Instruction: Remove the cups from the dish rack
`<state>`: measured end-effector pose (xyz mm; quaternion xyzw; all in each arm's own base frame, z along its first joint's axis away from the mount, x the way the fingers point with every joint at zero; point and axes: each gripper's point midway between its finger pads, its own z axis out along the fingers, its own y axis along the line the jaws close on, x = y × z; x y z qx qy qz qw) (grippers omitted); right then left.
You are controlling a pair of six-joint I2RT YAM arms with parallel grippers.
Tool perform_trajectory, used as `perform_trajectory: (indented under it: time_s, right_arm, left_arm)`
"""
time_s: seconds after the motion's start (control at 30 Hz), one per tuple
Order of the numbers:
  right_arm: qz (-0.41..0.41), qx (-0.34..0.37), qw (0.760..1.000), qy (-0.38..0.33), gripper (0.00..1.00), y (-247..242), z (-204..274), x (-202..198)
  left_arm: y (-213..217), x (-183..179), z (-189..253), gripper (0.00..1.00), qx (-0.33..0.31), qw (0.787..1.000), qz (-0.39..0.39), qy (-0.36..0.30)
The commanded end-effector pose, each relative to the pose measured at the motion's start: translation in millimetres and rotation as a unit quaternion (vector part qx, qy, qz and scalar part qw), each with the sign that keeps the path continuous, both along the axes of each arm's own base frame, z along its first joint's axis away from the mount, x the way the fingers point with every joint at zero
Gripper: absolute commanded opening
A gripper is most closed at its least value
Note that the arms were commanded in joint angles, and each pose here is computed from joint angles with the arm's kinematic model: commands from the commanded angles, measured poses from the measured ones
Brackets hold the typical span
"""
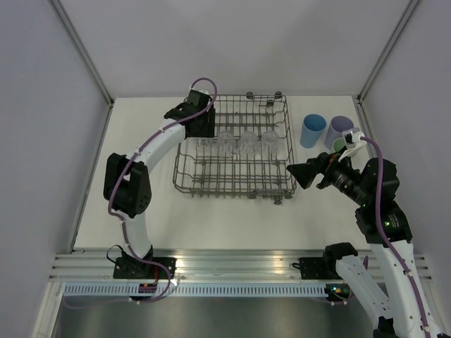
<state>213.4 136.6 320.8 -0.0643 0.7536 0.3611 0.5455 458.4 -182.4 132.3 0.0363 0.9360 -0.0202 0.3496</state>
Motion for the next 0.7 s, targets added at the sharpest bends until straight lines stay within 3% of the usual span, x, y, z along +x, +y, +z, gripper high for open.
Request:
perform_trajectory:
  time_s: [0.0, 0.23, 0.4, 0.47, 0.5, 0.57, 0.6, 0.67]
  right_arm:
    - [-0.009, -0.004, 0.999, -0.037, 0.98, -3.0, 18.8, 1.3]
    - [0.024, 0.028, 0.999, -0.014, 0.98, 10.7, 17.2, 2.9]
    - [0.088, 0.089, 0.991, -0.044, 0.98, 31.6, 39.9, -0.3]
    - [0.134, 0.129, 0.982, -0.025, 0.98, 44.1, 42.8, -7.1]
    - [0.153, 0.147, 0.976, -0.058, 0.97, 48.7, 58.6, -4.4]
    - [0.187, 0.204, 0.96, -0.032, 0.96, 56.4, 66.4, -10.0]
    - [0.21, 0.218, 0.95, -0.078, 0.96, 59.1, 84.5, -12.2]
    - [0.237, 0.245, 0.937, -0.08, 0.97, 65.9, 94.9, -18.3]
  left_arm:
    - [1.9, -0.6, 83.6, 0.02, -0.045, 0.995, 0.005, -0.085]
    - [-14.7, -41.1, 167.3, 0.02, -0.151, 0.977, -0.046, -0.141]
    - [-33.0, -90.4, 240.2, 0.02, -0.265, 0.936, -0.114, -0.2]
    - [-36.0, -104.3, 255.9, 0.02, -0.293, 0.924, -0.128, -0.211]
    - [-36.5, -117.5, 274.5, 0.02, -0.312, 0.911, -0.143, -0.227]
    - [-38.1, -130.4, 285.6, 0.02, -0.342, 0.898, -0.148, -0.233]
    - [-41.8, -138.1, 297.6, 0.02, -0.362, 0.885, -0.163, -0.243]
    - [-42.6, -156.1, 308.1, 0.02, -0.402, 0.867, -0.166, -0.243]
